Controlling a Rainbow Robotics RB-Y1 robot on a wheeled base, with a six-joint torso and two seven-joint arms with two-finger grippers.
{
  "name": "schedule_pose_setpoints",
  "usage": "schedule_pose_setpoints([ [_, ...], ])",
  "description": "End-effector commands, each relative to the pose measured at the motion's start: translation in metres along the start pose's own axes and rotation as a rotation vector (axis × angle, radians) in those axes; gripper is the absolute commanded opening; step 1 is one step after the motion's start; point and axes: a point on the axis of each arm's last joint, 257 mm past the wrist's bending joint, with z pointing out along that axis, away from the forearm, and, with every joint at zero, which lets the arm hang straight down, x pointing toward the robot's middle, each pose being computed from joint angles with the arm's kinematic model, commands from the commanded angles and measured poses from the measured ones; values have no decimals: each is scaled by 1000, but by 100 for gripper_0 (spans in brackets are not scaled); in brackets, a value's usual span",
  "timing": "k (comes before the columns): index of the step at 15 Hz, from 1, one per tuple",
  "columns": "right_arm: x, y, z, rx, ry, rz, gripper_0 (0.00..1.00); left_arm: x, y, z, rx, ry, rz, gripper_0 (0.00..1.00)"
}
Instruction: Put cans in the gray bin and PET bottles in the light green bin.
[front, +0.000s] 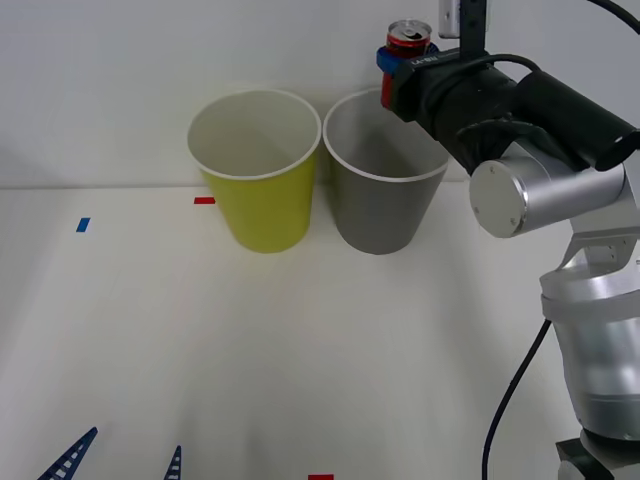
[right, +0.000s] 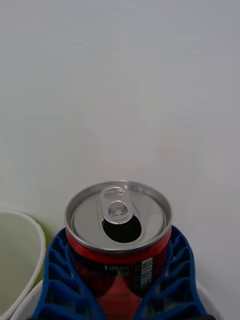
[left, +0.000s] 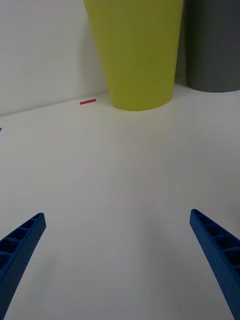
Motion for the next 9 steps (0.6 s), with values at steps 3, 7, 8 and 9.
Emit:
schedule_pose_setpoints([
  [3, 1, 1, 1, -6, 1, -4, 93, 0, 0, 0, 0, 0, 0, 100],
  [7, -5, 6, 1, -12, -21, -28, 100, 0, 0, 0, 0, 0, 0, 100],
  [8, -7, 6, 1, -12, -26, -30, 100, 0, 0, 0, 0, 0, 0, 100],
  [9, -14, 5, -3, -8, -42, -32, 100, 0, 0, 0, 0, 0, 0, 100],
])
